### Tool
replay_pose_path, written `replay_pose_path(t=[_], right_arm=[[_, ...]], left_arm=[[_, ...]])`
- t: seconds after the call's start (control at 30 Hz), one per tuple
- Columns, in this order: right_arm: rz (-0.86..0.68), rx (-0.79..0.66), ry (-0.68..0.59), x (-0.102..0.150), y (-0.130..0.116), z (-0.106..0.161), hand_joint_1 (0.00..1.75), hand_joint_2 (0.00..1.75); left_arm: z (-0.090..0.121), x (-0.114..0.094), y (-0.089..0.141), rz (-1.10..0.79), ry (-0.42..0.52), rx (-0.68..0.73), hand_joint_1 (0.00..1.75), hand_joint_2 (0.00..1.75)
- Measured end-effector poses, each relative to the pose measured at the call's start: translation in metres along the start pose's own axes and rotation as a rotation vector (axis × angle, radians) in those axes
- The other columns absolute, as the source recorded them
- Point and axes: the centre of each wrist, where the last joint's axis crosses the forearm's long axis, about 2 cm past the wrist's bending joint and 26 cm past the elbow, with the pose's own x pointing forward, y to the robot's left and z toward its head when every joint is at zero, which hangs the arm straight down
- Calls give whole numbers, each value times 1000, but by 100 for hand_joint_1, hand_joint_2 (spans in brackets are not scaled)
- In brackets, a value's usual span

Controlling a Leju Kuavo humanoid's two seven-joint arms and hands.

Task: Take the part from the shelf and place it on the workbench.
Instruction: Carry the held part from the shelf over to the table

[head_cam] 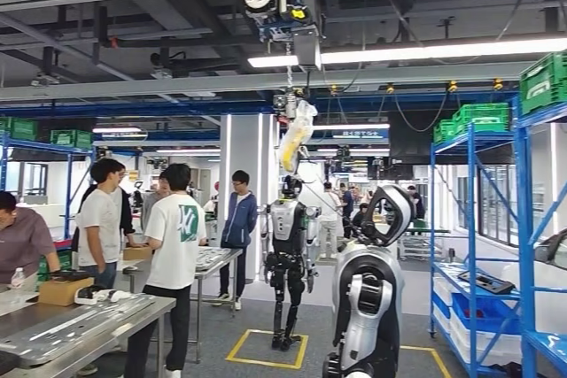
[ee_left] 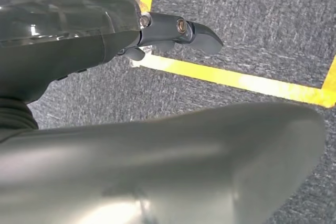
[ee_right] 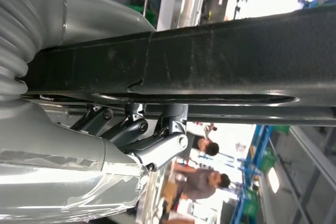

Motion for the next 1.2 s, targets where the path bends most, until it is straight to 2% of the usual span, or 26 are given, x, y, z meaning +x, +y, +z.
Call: replay_pose_path(t=[0.77, 1.2], right_arm=[[-11, -2, 5, -2, 4, 3, 175, 175], [-45, 22, -15, -3, 12, -6, 175, 175]], left_arm=[[2, -3, -4, 1, 13, -4, 0, 175], [4, -7, -2, 5, 84, 19, 0, 175]])
